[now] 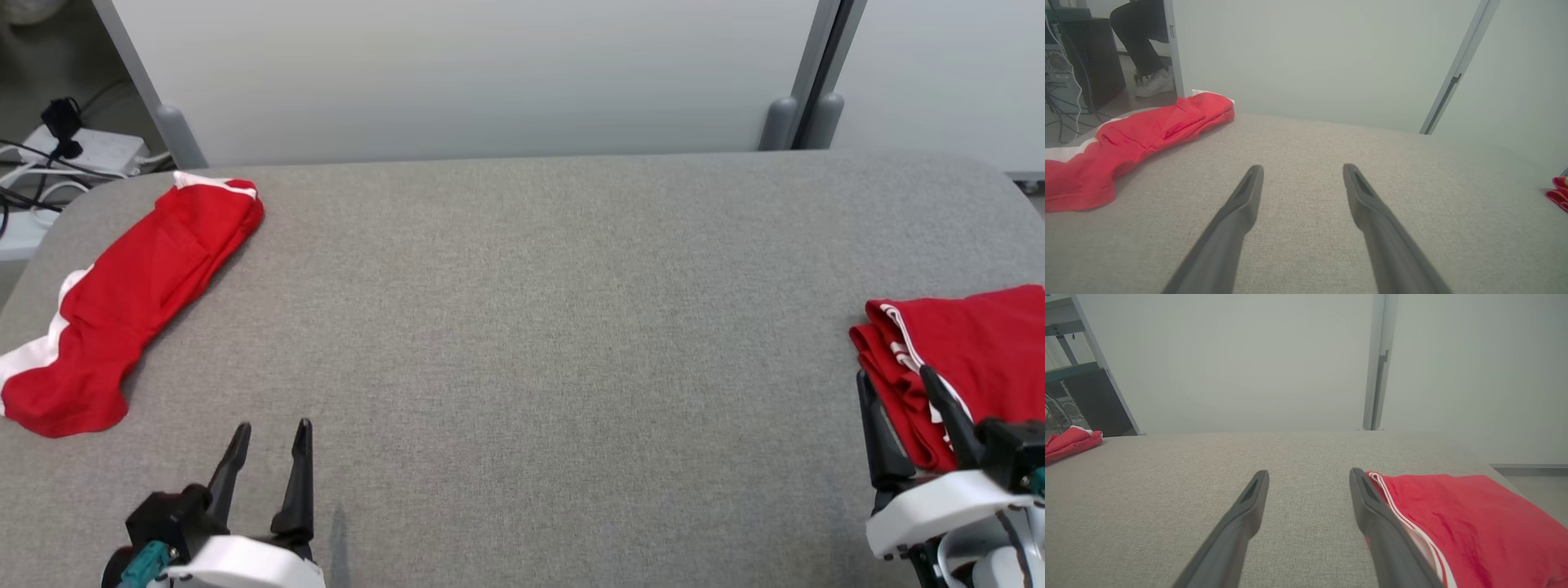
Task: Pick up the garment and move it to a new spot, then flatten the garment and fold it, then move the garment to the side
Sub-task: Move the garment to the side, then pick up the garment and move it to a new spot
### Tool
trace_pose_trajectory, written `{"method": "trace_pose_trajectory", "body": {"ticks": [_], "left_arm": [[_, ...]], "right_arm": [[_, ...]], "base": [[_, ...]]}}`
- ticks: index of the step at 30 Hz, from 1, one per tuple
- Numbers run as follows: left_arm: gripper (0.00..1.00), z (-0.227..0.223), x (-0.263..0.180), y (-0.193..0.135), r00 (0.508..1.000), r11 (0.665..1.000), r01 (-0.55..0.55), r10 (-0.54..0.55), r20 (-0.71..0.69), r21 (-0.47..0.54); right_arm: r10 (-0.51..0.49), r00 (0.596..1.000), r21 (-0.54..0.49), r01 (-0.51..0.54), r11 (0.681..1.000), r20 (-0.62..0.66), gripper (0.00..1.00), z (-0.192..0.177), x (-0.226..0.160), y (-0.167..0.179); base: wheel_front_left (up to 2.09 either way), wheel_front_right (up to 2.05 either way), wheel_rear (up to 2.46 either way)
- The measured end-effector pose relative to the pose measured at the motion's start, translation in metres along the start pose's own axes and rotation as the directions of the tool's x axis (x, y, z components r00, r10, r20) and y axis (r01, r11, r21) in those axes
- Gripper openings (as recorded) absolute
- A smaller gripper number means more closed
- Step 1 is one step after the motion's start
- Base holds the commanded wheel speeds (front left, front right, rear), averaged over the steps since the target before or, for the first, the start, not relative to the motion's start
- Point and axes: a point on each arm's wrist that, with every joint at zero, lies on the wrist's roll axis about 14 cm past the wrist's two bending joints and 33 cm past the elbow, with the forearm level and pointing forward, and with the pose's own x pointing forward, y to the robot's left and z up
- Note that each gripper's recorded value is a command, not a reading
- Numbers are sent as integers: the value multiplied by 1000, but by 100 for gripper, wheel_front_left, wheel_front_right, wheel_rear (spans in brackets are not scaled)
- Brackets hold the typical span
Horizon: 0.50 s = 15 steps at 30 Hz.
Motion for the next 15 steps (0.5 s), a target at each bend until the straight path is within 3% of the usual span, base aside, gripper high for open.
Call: {"method": "trace_pose_trajectory", "body": {"ticks": [15], "left_arm": [[100,-5,-30,27,995,994,-98,98,-4,39]], "right_arm": [[31,999,21,-31,999,-6,100,-7,-16,22]], "base": [[0,0,0]]}}
